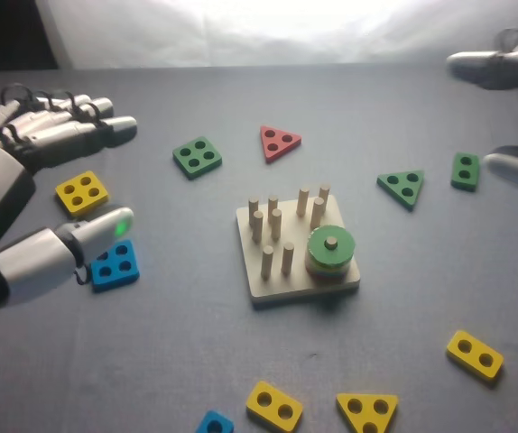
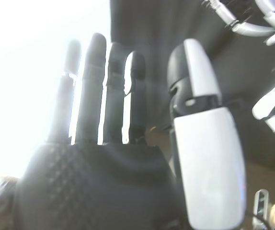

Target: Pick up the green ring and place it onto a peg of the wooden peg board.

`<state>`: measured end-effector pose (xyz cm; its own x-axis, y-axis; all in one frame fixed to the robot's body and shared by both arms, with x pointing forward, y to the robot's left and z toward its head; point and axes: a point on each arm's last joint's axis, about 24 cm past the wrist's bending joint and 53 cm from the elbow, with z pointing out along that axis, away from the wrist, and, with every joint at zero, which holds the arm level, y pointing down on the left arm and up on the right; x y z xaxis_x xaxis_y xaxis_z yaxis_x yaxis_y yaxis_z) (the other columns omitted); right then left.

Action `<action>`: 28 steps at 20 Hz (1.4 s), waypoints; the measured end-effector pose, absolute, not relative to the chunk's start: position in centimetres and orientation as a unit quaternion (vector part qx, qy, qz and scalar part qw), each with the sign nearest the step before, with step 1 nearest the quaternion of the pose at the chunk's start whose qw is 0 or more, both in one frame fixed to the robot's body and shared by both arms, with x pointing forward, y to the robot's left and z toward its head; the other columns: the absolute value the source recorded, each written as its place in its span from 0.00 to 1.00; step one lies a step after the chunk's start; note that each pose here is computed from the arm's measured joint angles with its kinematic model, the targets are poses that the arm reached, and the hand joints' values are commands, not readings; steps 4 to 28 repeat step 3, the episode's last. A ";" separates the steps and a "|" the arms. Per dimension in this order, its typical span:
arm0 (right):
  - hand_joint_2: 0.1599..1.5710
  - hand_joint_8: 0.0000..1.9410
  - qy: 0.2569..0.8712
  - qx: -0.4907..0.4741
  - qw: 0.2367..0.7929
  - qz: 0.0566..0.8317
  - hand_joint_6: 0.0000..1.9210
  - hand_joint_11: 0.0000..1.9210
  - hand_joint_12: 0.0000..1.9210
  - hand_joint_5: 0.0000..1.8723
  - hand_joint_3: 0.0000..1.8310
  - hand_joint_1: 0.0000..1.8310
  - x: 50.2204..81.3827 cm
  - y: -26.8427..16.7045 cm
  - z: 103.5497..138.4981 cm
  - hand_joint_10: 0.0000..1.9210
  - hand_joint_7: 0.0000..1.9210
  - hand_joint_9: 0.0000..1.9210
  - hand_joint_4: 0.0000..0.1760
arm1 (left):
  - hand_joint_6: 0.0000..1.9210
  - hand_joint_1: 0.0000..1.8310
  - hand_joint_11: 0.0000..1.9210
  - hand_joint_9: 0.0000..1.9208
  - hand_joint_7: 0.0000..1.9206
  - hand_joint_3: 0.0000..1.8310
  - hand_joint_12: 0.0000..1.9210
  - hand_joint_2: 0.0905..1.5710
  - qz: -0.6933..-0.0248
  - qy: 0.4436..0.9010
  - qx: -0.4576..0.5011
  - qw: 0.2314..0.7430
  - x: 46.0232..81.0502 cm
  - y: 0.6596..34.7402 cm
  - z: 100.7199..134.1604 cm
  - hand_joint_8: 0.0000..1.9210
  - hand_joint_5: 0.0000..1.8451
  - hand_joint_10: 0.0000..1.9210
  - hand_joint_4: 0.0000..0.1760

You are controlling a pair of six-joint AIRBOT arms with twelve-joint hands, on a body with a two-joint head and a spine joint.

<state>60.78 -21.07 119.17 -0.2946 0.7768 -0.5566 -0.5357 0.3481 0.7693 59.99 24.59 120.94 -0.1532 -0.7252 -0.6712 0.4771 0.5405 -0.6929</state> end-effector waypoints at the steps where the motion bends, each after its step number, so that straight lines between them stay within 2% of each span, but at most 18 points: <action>1: 0.72 0.01 0.568 0.111 0.595 0.558 0.00 0.23 0.52 0.34 0.00 0.39 60.5 -22.1 119.6 0.04 0.40 0.43 0.00 | 0.00 0.26 0.00 0.17 0.19 0.00 0.47 0.79 -0.470 0.594 -0.105 0.645 60.0 24.7 121.2 0.00 0.24 0.00 0.00; 2: 0.71 0.01 0.554 0.111 0.608 0.558 0.00 0.24 0.50 0.36 0.00 0.38 60.0 -23.0 120.7 0.04 0.42 0.44 0.00 | 0.00 0.25 0.00 0.17 0.17 0.00 0.46 0.80 -0.473 0.587 -0.108 0.647 59.9 24.8 121.5 0.00 0.16 0.00 0.00; 3: 0.78 0.01 0.525 0.097 0.627 0.567 0.00 0.25 0.52 0.34 0.01 0.35 59.0 -23.2 122.6 0.03 0.43 0.46 0.00 | 0.00 0.17 0.00 0.20 0.17 0.01 0.51 0.84 -0.484 0.578 -0.105 0.648 59.6 24.6 122.0 0.00 0.07 0.01 0.00; 28: 0.78 0.01 0.525 0.097 0.627 0.567 0.00 0.25 0.52 0.34 0.01 0.35 59.0 -23.2 122.6 0.03 0.43 0.46 0.00 | 0.00 0.17 0.00 0.20 0.17 0.01 0.51 0.84 -0.484 0.578 -0.105 0.648 59.6 24.6 122.0 0.00 0.07 0.01 0.00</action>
